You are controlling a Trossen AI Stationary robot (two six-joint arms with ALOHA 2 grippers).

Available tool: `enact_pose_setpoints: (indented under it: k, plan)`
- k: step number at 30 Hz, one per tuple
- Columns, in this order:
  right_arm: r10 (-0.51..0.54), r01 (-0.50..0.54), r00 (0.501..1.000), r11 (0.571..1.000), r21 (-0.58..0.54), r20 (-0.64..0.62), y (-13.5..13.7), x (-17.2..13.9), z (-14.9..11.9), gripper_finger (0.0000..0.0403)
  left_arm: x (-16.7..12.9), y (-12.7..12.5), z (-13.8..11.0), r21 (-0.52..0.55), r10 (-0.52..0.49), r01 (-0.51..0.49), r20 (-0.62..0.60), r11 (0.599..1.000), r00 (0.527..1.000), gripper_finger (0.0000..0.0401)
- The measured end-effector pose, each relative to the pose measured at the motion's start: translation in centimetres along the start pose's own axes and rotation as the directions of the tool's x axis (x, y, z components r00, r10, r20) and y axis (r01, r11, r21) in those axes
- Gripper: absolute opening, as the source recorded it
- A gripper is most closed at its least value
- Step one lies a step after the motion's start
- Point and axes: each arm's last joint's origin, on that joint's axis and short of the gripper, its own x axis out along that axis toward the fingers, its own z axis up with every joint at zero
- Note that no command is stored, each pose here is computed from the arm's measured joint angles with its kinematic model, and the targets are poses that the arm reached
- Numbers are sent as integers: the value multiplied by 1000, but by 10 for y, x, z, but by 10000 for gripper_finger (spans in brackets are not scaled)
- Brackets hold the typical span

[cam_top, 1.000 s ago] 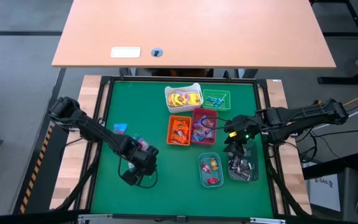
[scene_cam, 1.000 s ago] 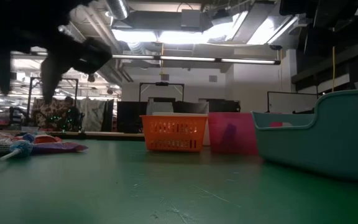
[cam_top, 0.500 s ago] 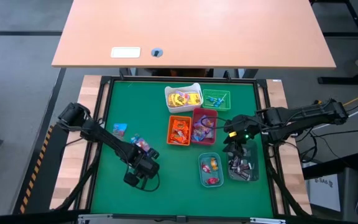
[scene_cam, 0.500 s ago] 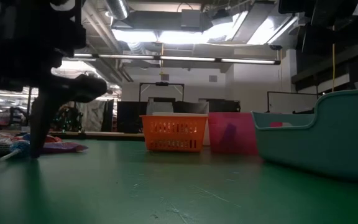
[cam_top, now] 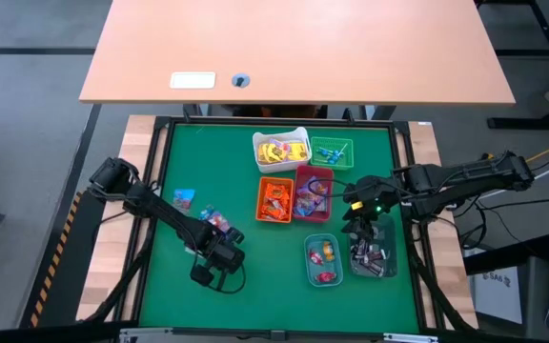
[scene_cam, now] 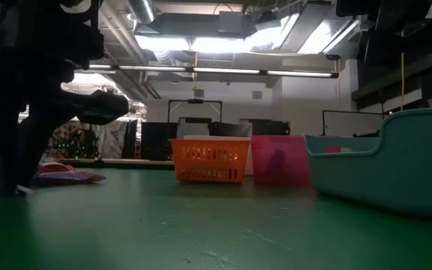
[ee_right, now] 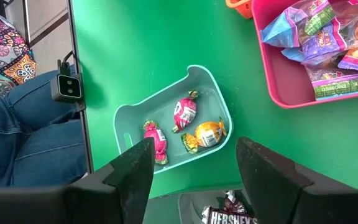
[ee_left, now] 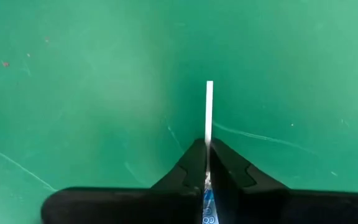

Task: Sort candy
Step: Put the blue lollipop into the green basket

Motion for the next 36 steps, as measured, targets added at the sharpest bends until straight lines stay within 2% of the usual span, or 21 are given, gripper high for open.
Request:
enact_pose_setpoints:
  k: [5,10,16,21,24,28,32,36]
  plan:
    - [0,0,1000,1000,0,2,0,0,0,225,0,2,1,-6,4,-4,13,1000,1000,2]
    - [-55,55,997,998,0,50,-1,0,2,225,-1,12,3,-63,16,-14,33,998,999,1]
    - [-82,85,981,996,-7,174,2,2,12,225,-16,42,23,-155,180,-159,131,975,975,0]
    - [-66,72,961,997,-13,268,6,13,26,225,-38,78,43,-283,371,-302,234,910,899,0]
    - [-40,49,952,999,-21,302,9,22,34,225,-51,98,52,-357,441,-329,301,874,845,0]
    - [-17,28,944,999,-28,331,11,37,43,225,-67,117,60,-432,504,-336,369,837,781,0]
    - [-6,18,938,999,-31,345,12,48,49,225,-75,129,63,-471,539,-335,412,816,735,0]
    - [-3,11,937,1000,-19,349,12,55,51,225,-78,133,65,-486,553,-331,436,808,709,0]
